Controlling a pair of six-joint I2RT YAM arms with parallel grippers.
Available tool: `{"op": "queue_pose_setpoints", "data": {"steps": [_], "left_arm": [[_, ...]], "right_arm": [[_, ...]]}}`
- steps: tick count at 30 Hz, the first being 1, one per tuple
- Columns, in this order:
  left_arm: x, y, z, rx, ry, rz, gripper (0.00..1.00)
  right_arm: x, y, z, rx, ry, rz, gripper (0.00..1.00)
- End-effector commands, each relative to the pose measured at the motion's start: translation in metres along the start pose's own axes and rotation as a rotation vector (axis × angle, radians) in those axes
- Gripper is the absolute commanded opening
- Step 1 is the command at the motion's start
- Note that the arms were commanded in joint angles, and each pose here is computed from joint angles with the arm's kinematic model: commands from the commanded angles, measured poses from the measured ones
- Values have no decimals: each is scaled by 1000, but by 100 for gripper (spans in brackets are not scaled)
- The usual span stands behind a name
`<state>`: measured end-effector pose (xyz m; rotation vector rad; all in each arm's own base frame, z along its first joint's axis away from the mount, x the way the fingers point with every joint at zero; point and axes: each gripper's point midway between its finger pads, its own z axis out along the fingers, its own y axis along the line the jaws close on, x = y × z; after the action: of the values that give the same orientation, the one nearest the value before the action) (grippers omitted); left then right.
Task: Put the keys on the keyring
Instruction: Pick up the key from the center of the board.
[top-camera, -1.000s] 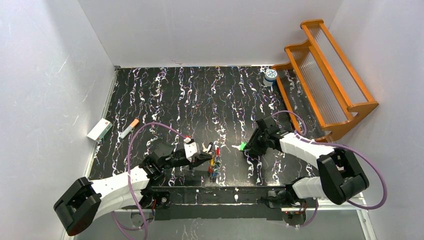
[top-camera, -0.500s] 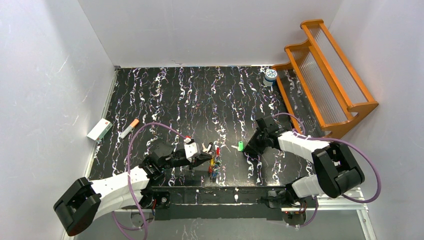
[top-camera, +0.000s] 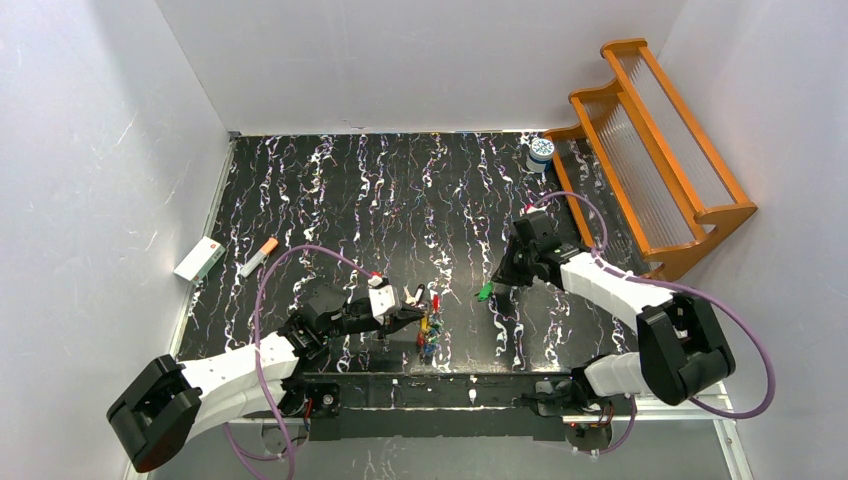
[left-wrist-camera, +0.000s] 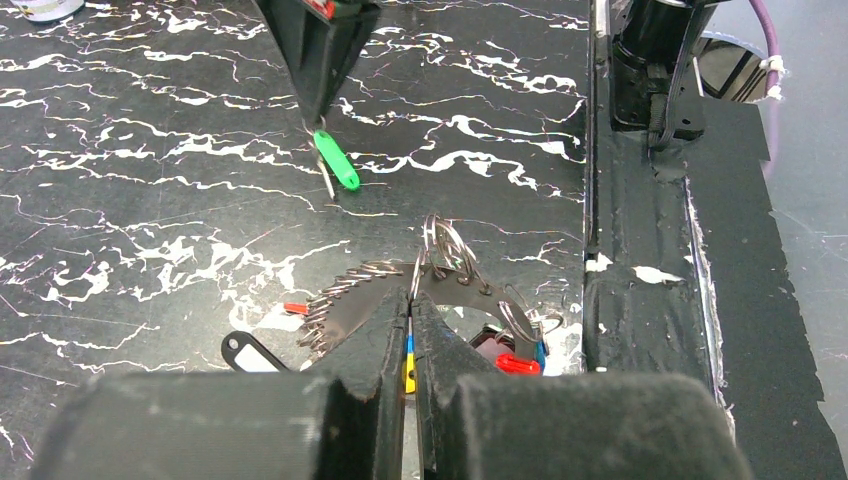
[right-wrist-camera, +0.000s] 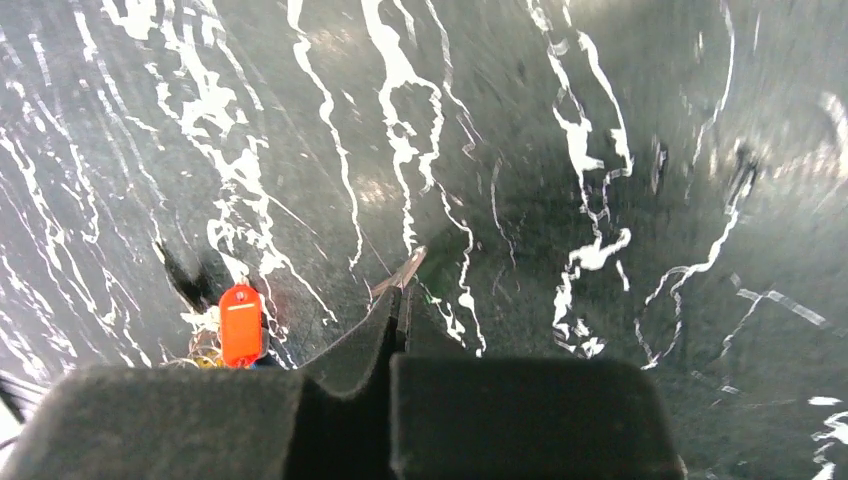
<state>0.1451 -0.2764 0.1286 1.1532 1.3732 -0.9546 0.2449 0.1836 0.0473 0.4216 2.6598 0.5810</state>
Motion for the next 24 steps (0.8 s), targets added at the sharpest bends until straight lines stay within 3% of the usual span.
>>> {"op": "queue_pose_setpoints", "data": {"steps": [1, 10, 14, 24], "left_arm": [[-16, 7, 4, -14, -24, 37, 0], [-18, 17, 4, -61, -18, 37, 0], [-20, 23, 4, -96, -19, 22, 0], [-36, 28, 6, -123, -51, -6, 0]], "right_arm": [[-47, 24, -26, -70, -180, -322, 1], [-68, 78, -71, -320, -341, -752, 1], [-67, 90, -84, -386, -362, -784, 1], [-42, 114, -97, -563, -262, -850, 1]]}}
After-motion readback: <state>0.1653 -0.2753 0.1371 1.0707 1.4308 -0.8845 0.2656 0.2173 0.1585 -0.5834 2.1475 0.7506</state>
